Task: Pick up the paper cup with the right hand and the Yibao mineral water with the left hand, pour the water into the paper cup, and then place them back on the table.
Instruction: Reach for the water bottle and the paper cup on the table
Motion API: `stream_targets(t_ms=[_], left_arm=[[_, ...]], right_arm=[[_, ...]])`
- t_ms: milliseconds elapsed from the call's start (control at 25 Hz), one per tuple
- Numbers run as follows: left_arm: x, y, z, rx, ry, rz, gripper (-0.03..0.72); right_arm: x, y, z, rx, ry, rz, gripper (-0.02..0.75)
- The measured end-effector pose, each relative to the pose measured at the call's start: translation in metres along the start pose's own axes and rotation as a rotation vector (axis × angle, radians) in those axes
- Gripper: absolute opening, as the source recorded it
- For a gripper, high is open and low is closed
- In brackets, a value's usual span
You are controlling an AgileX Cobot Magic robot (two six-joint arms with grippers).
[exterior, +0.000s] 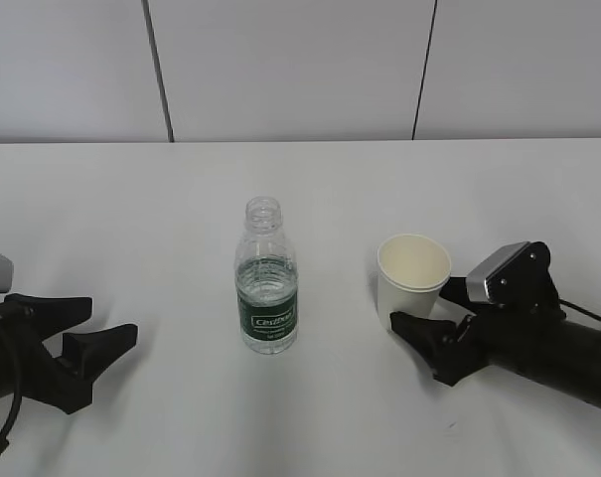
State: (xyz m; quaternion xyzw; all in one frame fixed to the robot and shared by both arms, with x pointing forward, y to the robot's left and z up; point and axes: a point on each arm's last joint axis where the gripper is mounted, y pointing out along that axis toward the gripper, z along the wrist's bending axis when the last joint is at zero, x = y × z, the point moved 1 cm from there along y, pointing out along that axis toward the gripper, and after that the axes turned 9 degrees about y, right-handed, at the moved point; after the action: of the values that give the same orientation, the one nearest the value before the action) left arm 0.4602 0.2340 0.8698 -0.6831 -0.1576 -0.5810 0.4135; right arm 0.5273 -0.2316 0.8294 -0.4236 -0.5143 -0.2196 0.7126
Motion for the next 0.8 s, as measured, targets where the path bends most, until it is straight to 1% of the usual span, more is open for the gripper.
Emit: stream_targets(t_ms=[280,560,680,800], left_arm=[[0.000,0.000,0.000,0.000,-0.002,0.002,0.479],[0.000,0.000,0.000,0.000,-0.001,0.002,0.479],[0.000,0.000,0.000,0.000,-0.001,0.002,0.479],[0.000,0.000,0.000,-0.001,-0.001,0.002,0.479]], right_arm=[[-0.004,0.014,-0.003,0.050,-0.024,0.002,0.670],[0.002,0.021,-0.006,0.067,-0.051,-0.023,0.664],[0.001,0.021,-0.004,0.080,-0.056,-0.020,0.645],[0.001,0.021,-0.003,0.091,-0.062,-0.018,0.603]])
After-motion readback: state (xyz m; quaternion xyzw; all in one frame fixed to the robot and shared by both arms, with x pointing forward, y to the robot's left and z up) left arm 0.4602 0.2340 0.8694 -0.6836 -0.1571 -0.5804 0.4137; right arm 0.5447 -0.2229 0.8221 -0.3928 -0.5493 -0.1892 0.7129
